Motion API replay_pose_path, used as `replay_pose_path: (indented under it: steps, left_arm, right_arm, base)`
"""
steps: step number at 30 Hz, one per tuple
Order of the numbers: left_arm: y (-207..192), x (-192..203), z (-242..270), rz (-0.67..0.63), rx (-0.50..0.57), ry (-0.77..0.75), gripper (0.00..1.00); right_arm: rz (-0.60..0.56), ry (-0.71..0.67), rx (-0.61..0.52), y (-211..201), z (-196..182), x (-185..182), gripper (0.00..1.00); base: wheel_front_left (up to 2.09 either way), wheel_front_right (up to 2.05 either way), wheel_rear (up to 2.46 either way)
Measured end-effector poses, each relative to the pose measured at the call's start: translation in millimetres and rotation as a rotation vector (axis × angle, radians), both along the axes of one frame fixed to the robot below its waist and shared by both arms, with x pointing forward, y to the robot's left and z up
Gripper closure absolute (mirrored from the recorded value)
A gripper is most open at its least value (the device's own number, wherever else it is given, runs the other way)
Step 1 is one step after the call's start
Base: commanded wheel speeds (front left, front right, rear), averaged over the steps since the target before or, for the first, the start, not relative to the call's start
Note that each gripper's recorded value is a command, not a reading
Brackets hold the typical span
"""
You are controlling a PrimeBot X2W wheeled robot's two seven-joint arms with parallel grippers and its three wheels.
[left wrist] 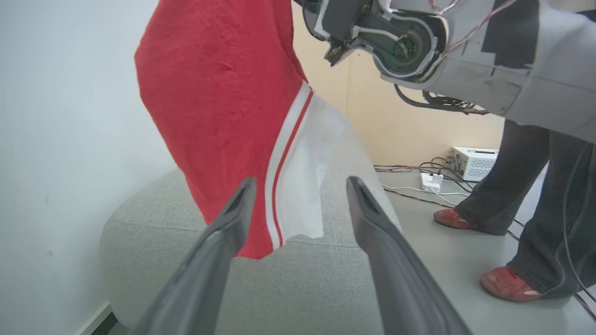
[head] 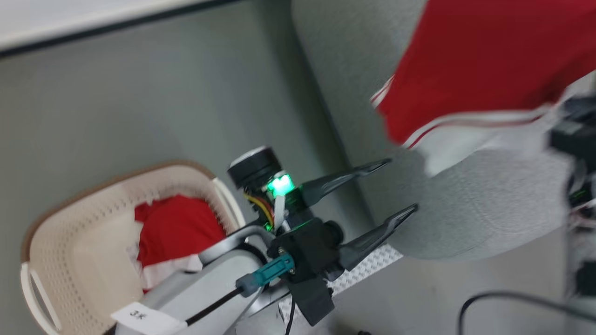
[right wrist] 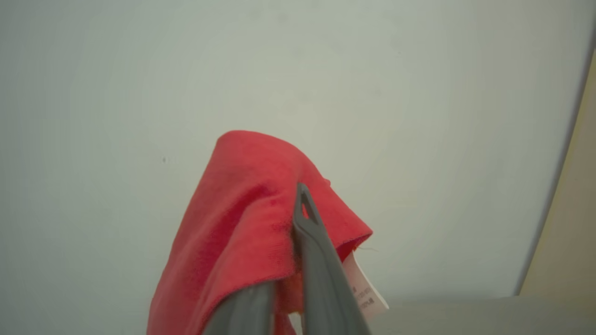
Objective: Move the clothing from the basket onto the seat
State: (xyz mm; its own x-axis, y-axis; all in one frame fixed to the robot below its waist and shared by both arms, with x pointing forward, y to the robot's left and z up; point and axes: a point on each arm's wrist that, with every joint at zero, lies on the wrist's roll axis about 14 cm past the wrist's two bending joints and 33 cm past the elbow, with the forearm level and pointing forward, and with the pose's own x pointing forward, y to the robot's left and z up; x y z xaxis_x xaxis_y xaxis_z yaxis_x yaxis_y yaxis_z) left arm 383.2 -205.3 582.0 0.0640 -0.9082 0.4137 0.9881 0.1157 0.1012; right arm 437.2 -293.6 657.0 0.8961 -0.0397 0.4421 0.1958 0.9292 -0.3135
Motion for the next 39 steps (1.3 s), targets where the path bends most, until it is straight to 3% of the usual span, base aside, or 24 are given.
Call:
replay_pose_path:
  steps: [14,23,26,30,35,39]
  left_arm:
    - [16,51,-49,0.016,0.006,0.03,0.0]
    - [21,64,-93,0.011,0.068,0.087,0.0]
    - [23,66,-105,0.01,0.084,0.106,0.0]
    - [23,66,-112,0.007,0.096,0.118,0.0]
    - [23,61,-109,-0.001,0.106,0.121,0.0]
    - [24,60,-104,0.0,0.114,0.11,0.0]
  right_arm:
    - [-0.198,-0.024,-0.279,-79,15,86,1.0]
    - [-0.318,0.009,-0.4,-116,9,110,1.0]
    - [-0.359,0.105,-0.401,-134,-21,114,1.0]
    - [-0.395,0.21,-0.322,-149,-67,112,1.0]
    - [-0.475,0.379,-0.189,-174,-131,87,1.0]
    - [-0.541,0.473,-0.138,-193,-158,69,1.0]
  base:
    - [0.0,0.0,0.0]
    - [0.0,0.0,0.0]
    - [0.0,0.0,0.0]
    - [0.0,0.0,0.0]
    - [0.0,0.0,0.0]
    - [0.0,0.0,0.0]
